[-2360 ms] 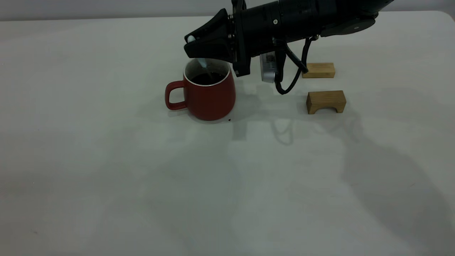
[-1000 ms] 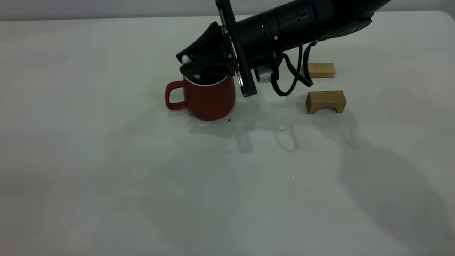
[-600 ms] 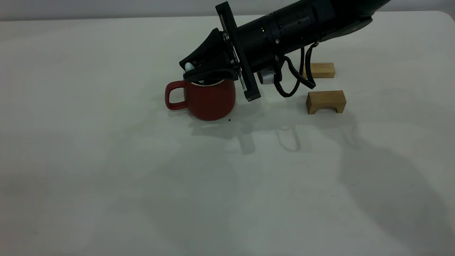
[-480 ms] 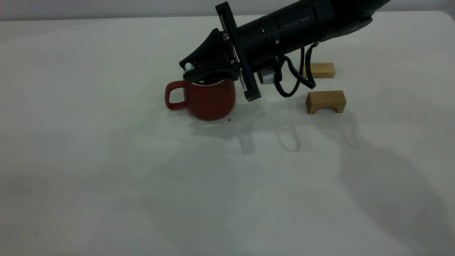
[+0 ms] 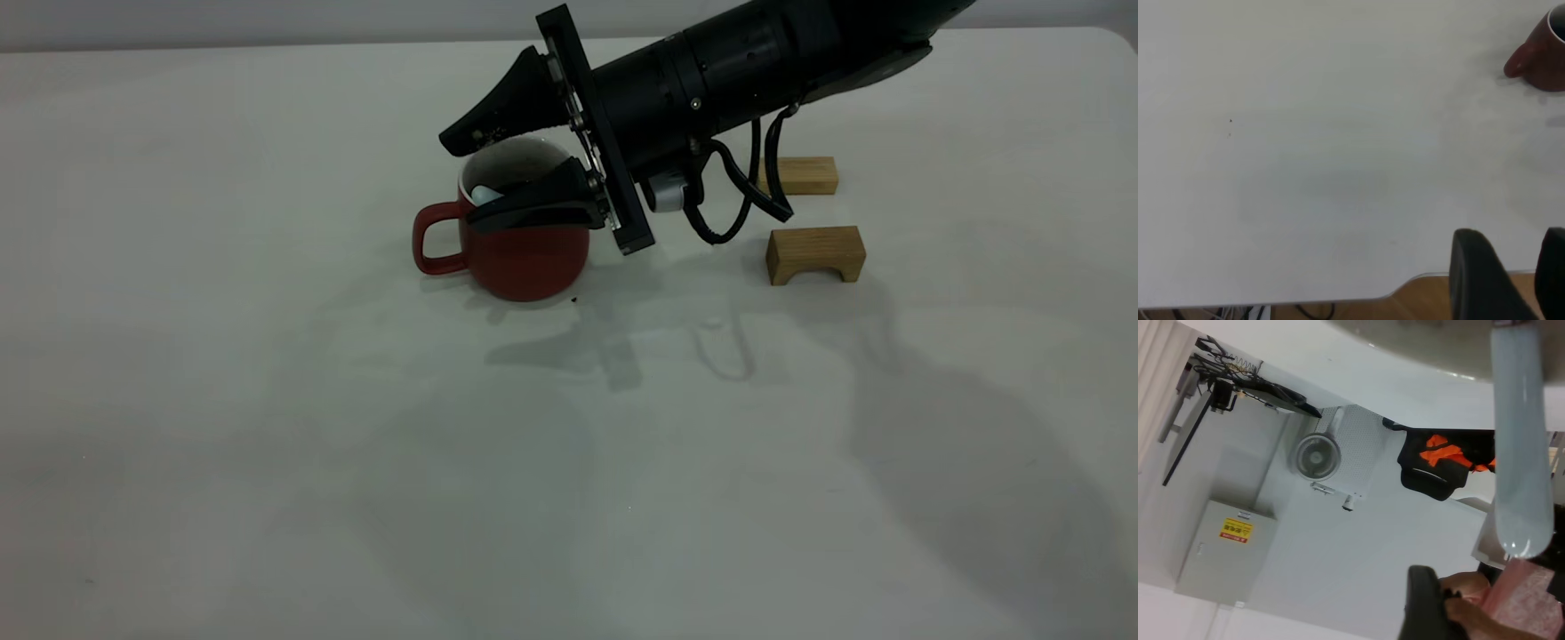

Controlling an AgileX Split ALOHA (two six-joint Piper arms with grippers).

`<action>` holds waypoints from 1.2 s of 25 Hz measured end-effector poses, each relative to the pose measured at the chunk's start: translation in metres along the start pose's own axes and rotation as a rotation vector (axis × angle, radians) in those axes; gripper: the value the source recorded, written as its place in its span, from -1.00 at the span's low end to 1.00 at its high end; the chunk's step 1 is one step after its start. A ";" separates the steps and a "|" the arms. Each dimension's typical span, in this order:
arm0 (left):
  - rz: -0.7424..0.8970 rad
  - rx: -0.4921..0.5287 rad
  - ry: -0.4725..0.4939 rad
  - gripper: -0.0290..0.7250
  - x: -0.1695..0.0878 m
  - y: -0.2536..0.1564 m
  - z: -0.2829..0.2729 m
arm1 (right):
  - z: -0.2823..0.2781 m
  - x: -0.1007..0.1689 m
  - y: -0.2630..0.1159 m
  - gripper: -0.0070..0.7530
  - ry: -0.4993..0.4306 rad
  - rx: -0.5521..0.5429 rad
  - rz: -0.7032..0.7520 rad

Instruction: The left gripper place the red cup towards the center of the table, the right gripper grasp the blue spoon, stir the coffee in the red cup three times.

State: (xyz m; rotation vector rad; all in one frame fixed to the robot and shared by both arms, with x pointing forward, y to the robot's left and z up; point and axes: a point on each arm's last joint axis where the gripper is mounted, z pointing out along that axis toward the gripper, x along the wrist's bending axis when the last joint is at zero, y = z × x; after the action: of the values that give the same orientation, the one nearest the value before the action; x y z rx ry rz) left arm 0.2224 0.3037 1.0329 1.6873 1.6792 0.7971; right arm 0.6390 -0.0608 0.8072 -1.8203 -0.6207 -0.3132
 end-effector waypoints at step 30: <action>0.000 0.000 0.000 -0.16 0.000 0.000 0.000 | -0.250 -0.001 -0.382 -0.21 -0.630 -0.864 -1.341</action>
State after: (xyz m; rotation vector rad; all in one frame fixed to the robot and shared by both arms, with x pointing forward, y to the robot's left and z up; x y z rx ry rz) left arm 0.2224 0.3037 1.0329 1.6873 1.6792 0.7971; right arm 0.4482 -0.2077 1.1950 -1.9882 -2.4321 -1.0088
